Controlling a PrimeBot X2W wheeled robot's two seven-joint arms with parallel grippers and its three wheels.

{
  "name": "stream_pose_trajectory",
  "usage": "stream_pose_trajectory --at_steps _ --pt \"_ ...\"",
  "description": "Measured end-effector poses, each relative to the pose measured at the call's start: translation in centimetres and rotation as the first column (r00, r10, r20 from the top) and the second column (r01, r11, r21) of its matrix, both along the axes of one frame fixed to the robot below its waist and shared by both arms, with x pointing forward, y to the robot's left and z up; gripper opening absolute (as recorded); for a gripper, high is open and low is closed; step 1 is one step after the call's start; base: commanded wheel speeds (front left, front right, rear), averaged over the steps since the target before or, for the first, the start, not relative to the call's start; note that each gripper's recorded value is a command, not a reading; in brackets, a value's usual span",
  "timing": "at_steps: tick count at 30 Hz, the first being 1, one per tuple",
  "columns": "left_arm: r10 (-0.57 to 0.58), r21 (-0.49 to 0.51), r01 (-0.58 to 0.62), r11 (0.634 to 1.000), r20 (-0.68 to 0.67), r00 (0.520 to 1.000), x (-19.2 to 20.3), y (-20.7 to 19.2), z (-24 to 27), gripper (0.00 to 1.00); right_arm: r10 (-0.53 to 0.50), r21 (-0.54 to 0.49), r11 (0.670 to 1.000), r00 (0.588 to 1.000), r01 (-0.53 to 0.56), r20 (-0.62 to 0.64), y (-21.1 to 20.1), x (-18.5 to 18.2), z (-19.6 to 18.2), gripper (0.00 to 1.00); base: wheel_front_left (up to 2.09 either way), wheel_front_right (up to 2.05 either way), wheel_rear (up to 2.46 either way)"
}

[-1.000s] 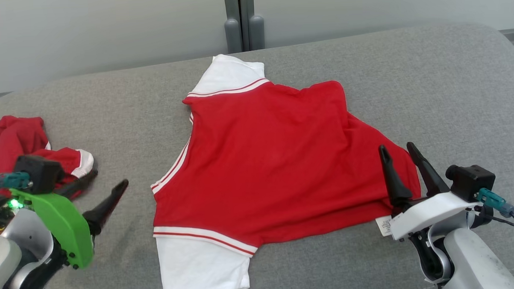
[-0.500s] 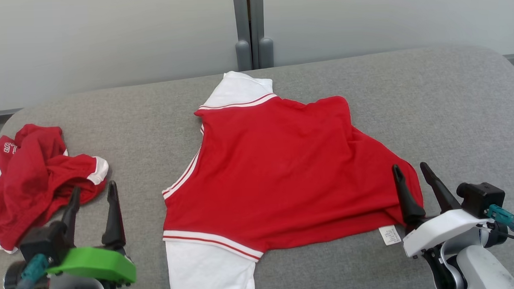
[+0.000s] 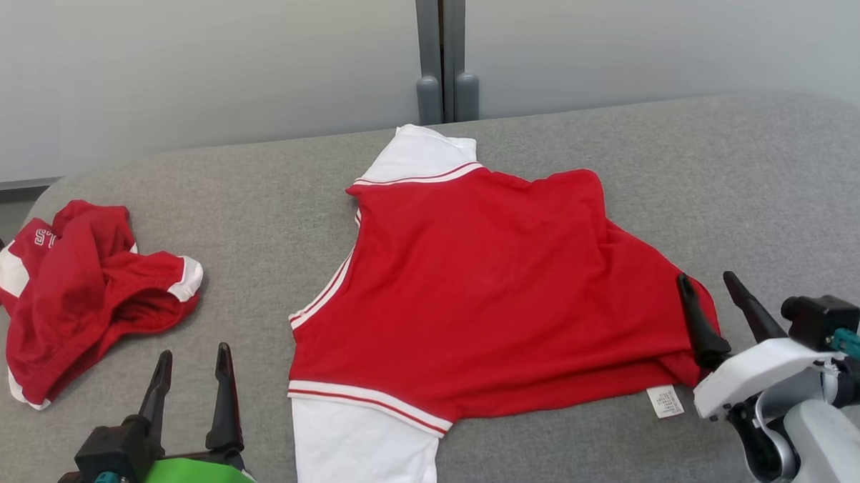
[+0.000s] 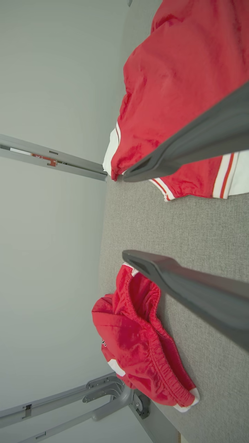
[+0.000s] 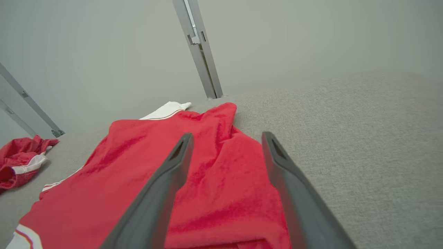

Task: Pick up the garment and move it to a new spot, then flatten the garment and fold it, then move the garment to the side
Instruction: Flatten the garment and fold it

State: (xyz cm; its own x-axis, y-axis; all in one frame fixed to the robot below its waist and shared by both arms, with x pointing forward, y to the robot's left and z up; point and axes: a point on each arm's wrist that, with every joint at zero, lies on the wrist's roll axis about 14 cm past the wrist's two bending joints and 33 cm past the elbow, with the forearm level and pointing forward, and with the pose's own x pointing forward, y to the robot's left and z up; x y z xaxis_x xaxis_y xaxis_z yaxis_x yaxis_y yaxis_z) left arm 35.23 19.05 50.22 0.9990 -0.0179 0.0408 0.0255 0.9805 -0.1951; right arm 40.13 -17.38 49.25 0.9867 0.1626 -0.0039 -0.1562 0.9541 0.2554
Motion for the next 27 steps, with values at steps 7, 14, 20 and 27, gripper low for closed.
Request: stream_pose_trajectory --at_steps 7,14,20,27 --pt "-0.021 -0.008 0.021 1.000 -0.009 1.000 -0.1 -0.5 -0.7 1.00 -0.002 -0.061 0.998 0.972 -0.012 -0.233 -1.8 2.1 -2.8 1.00 0.00 0.00 0.00" --pt "0.017 -0.026 -0.018 0.999 -0.024 1.000 -0.3 0.5 -1.5 1.00 -0.032 -0.080 0.997 0.835 -0.015 -0.550 -3.8 2.9 -7.4 1.00 0.00 0.00 0.00" --pt "0.049 -0.031 -0.050 0.998 -0.040 0.998 -0.5 1.6 -2.1 1.00 -0.013 -0.064 0.997 0.752 -0.039 -0.660 -2.9 2.9 -9.6 0.90 0.00 0.00 0.00" --pt "0.076 -0.033 -0.078 0.996 -0.053 0.996 -0.8 2.5 -2.5 1.00 -0.021 -0.081 0.996 0.734 -0.046 -0.679 -2.4 3.6 -10.6 0.00 0.00 0.00 0.00"
